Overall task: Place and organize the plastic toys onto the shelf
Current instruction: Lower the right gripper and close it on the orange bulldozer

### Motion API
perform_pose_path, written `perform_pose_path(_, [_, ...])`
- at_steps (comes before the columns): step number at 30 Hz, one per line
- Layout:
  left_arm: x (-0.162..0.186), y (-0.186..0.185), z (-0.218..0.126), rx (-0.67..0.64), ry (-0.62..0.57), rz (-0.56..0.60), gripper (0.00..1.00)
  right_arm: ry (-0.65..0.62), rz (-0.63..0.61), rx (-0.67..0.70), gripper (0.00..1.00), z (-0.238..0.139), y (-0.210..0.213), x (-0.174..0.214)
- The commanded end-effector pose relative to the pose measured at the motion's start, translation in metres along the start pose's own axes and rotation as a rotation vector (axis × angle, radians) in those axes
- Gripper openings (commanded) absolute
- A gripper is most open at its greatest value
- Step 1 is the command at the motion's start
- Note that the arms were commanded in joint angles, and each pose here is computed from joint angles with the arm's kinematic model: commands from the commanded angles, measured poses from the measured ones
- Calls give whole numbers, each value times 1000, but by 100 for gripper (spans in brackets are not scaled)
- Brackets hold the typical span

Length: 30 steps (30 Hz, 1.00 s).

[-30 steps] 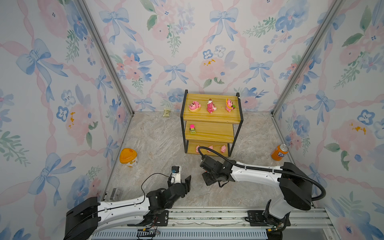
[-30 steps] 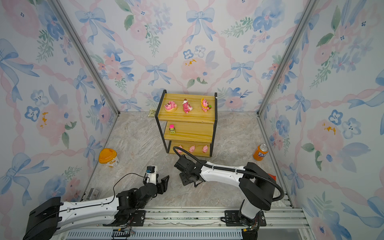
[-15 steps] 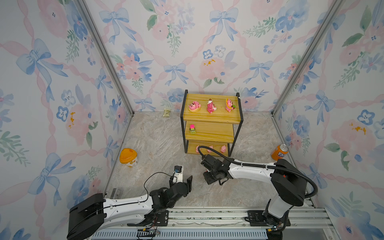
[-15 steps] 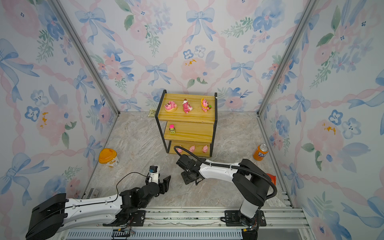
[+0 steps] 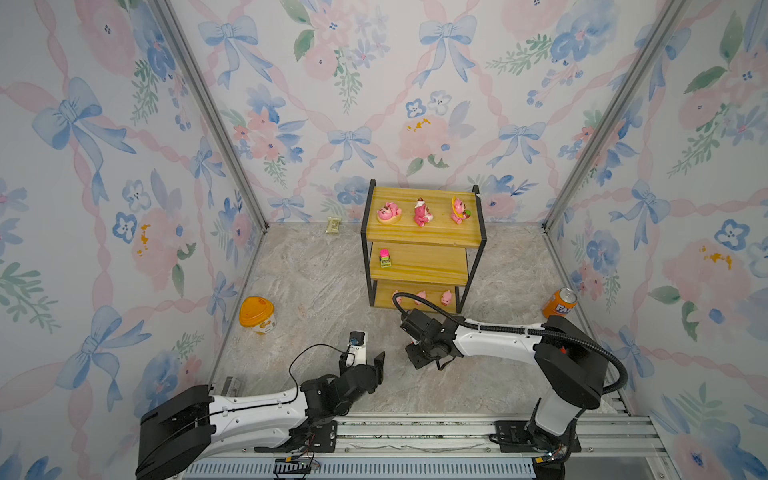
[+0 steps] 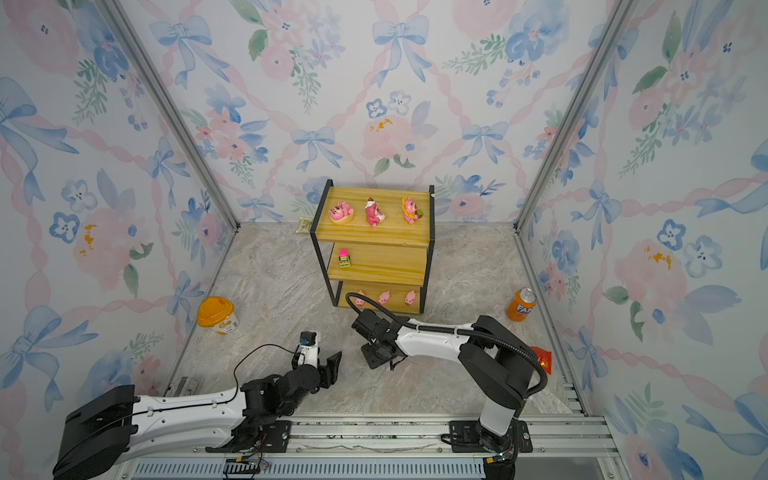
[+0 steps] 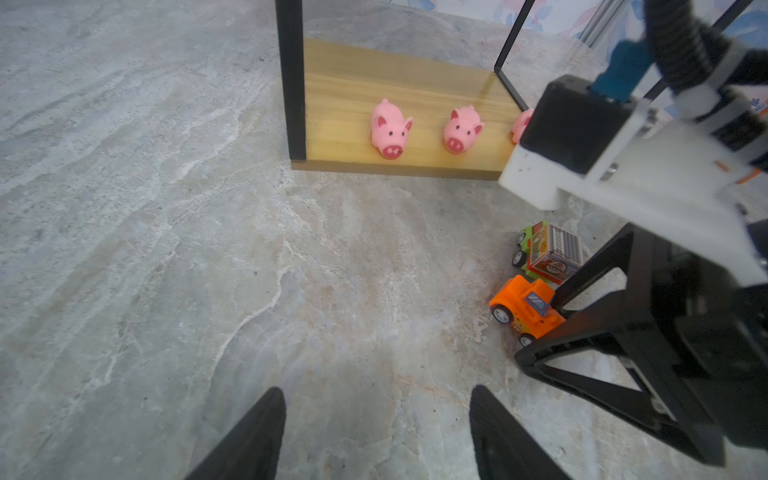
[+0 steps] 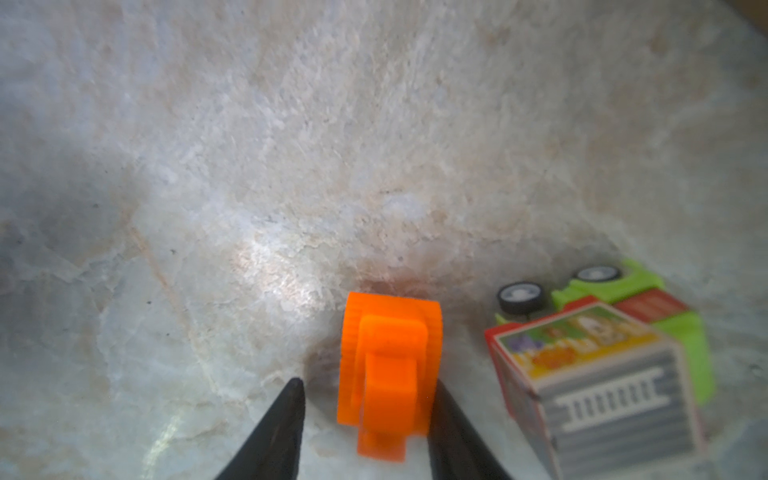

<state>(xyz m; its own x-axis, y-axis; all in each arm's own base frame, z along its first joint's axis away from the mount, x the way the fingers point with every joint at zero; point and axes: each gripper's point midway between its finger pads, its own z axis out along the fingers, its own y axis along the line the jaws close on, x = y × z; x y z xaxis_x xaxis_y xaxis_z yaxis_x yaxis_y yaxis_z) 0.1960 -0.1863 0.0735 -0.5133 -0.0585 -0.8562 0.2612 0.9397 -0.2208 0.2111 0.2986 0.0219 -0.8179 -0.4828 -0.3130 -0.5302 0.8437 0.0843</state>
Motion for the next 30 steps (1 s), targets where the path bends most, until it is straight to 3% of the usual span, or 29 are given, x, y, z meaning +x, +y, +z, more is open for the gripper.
perform_pose_path(1, [-11,-6,0,10,-24,-5,71,26,-4,3,47,10,-4,3])
perform_pose_path(8, [-10,-5,1,7,-22,-10,71,24,-5,-9,40,5,-3,4])
perform_pose_path(30, [-7,-6,1,16,-20,-11,71,-30,-44,-33,31,-25,5,-12])
